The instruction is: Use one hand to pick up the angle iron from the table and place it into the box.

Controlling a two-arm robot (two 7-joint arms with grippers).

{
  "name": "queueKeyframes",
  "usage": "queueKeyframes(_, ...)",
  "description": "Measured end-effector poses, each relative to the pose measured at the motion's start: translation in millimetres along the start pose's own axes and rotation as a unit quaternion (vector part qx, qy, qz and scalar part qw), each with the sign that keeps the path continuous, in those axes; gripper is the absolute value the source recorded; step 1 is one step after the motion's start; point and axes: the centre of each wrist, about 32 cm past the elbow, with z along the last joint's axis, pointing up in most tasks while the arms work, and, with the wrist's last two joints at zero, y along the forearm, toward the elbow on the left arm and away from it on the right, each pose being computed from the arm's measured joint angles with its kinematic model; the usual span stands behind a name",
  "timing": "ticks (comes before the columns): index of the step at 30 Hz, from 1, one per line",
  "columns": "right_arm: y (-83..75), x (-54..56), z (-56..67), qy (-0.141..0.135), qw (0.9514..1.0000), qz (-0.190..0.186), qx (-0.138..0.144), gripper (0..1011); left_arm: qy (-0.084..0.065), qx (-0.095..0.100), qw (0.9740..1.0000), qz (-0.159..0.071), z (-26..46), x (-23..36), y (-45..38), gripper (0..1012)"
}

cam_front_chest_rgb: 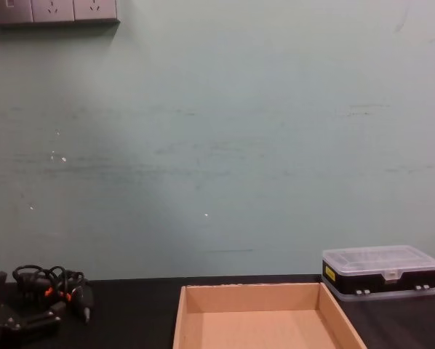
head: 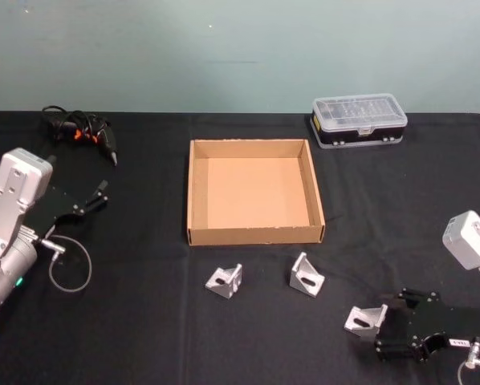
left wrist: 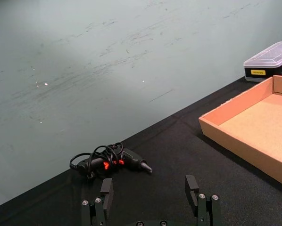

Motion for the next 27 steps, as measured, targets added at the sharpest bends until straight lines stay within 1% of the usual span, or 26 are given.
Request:
queueKeyframes(3,0.5,0.0,-1.1,0.001,1.0,-0.003,0.001,907,0.0,0.0,1.0,0.0,0.0,0.0,0.0,1000)
queueKeyframes(4,0.6,-0.1,-1.8,0.001,1.0,-0.004,0.001,862,0.0,0.0,1.0,0.0,0.0,0.0,0.0,1000)
queueKeyframes(6,0.5,0.0,-2.4,0.002,1.0,-0.007,0.002,820,0.0,0.0,1.0,0.0,0.0,0.0,0.0,1000)
queueKeyframes(8,0.3,0.1,-2.9,0.002,1.0,-0.008,0.002,749,0.0,0.0,1.0,0.0,0.0,0.0,0.0,1000)
queueKeyframes(9,0.2,0.2,-3.0,0.002,1.0,-0.009,0.002,734,0.0,0.0,1.0,0.0,0.0,0.0,0.0,1000)
queueKeyframes(10,0.3,0.5,-3.4,0.002,0.9999,-0.009,0.003,668,0.0,0.0,1.0,0.0,0.0,0.0,0.0,1000)
queueKeyframes(11,0.3,0.5,-3.4,0.002,0.9999,-0.009,0.003,668,0.0,0.0,1.0,0.0,0.0,0.0,0.0,1000)
queueKeyframes(18,0.8,1.0,-6.0,0.003,0.9999,-0.012,0.006,453,0.0,0.0,1.0,0.0,0.0,0.0,0.0,1000)
queueKeyframes(27,0.5,1.2,-7.4,0.003,0.9999,-0.014,0.008,453,0.0,0.0,1.0,0.0,0.0,0.0,0.0,1000)
